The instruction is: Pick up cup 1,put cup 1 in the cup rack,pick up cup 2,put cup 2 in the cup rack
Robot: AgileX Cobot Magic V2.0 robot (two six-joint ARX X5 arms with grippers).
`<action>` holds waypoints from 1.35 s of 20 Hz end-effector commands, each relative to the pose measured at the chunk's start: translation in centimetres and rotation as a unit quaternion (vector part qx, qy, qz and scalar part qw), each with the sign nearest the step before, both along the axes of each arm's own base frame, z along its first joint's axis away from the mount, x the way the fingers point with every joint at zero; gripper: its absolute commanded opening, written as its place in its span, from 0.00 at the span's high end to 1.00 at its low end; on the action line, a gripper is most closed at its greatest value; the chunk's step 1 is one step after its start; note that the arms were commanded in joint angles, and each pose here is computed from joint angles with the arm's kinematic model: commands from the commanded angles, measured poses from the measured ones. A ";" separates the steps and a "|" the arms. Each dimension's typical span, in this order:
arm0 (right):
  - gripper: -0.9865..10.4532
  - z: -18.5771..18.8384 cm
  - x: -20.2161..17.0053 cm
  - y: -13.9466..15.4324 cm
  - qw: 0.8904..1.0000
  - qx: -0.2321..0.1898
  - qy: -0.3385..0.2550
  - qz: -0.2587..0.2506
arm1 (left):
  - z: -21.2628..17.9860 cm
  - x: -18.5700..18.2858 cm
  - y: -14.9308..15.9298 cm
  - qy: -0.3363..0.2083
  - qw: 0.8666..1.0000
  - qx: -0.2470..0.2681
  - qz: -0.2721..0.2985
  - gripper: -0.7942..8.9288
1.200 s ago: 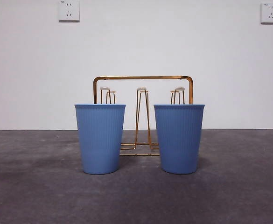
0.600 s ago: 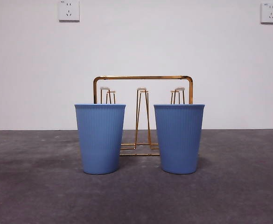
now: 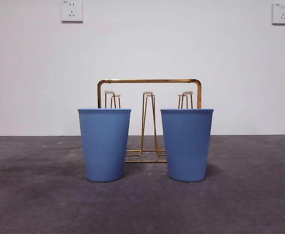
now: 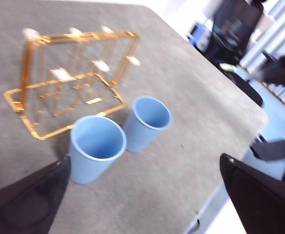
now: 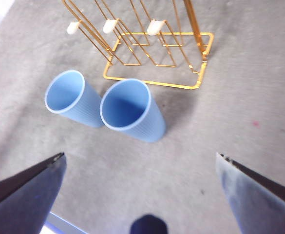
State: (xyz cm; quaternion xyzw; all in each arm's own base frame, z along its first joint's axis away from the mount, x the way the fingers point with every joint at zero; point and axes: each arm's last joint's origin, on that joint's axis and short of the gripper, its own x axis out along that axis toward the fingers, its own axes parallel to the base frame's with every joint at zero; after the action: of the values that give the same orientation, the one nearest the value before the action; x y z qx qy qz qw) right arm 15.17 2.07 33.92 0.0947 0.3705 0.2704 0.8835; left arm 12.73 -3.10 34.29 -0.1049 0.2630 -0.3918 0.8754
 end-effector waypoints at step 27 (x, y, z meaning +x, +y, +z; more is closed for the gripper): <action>0.84 -11.5 16.5 13.6 0.954 -0.199 0.214 0.064 | 0.5 1.3 -3.0 -0.040 0.990 -0.025 -0.129 0.12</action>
State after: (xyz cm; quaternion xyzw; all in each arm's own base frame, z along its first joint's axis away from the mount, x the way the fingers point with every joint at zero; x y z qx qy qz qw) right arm 31.55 15.53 22.81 -0.0537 0.5981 0.2211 0.7684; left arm 14.02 -6.08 34.61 -0.0756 0.2338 -0.5090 0.8249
